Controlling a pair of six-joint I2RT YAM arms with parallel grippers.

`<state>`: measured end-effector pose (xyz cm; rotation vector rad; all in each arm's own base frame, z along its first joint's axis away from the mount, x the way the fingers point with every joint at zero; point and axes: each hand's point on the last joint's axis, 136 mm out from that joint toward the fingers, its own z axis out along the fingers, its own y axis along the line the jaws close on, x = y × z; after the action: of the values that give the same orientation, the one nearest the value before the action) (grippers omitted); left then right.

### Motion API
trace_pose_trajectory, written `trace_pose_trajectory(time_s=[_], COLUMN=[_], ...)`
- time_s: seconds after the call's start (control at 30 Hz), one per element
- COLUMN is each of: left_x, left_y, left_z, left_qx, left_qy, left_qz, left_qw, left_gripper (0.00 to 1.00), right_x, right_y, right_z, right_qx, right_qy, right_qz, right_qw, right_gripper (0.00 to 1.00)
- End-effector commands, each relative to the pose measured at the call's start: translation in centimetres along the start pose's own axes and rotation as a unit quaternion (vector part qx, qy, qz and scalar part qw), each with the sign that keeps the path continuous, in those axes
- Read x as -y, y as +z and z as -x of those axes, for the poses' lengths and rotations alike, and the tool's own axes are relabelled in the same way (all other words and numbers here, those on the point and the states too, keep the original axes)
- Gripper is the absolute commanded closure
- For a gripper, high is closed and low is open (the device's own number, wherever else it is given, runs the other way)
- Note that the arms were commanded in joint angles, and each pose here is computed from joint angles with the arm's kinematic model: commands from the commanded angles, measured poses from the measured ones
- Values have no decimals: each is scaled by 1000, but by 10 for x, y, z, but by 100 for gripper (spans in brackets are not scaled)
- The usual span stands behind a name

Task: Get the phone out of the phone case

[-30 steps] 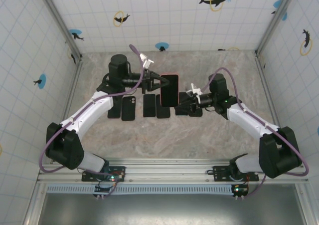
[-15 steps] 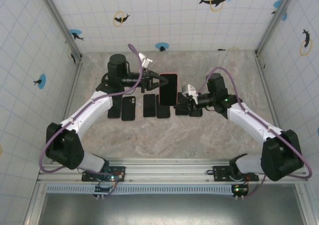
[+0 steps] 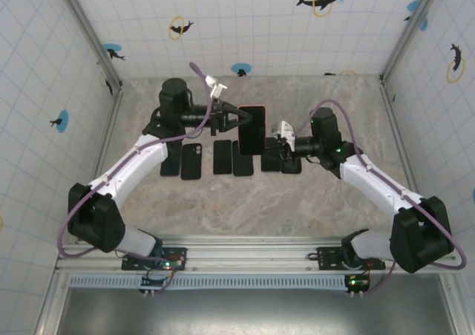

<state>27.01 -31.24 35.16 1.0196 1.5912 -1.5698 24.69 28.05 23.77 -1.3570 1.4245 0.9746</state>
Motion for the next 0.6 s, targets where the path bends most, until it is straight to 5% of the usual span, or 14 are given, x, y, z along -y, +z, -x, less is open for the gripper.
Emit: trace_pose_trajectory(time_s=[0.0, 0.4, 0.57], left_x=[9, -9, -27], left_y=[8, 7, 0], left_z=[5, 17, 33], left_qx=[-1, 36, 103], left_qy=[-9, -25, -71], left_qz=[-20, 34, 85], left_qw=[1000, 998, 989], left_gripper=[100, 100, 100], right_x=[-2, -10, -3], right_y=[-11, -15, -18], right_z=[47, 53, 57], right_qx=[80, 134, 160], right_qy=[-65, 9, 96], right_qz=[-11, 12, 1], right_qw=[995, 991, 982], right_gripper=[80, 70, 67])
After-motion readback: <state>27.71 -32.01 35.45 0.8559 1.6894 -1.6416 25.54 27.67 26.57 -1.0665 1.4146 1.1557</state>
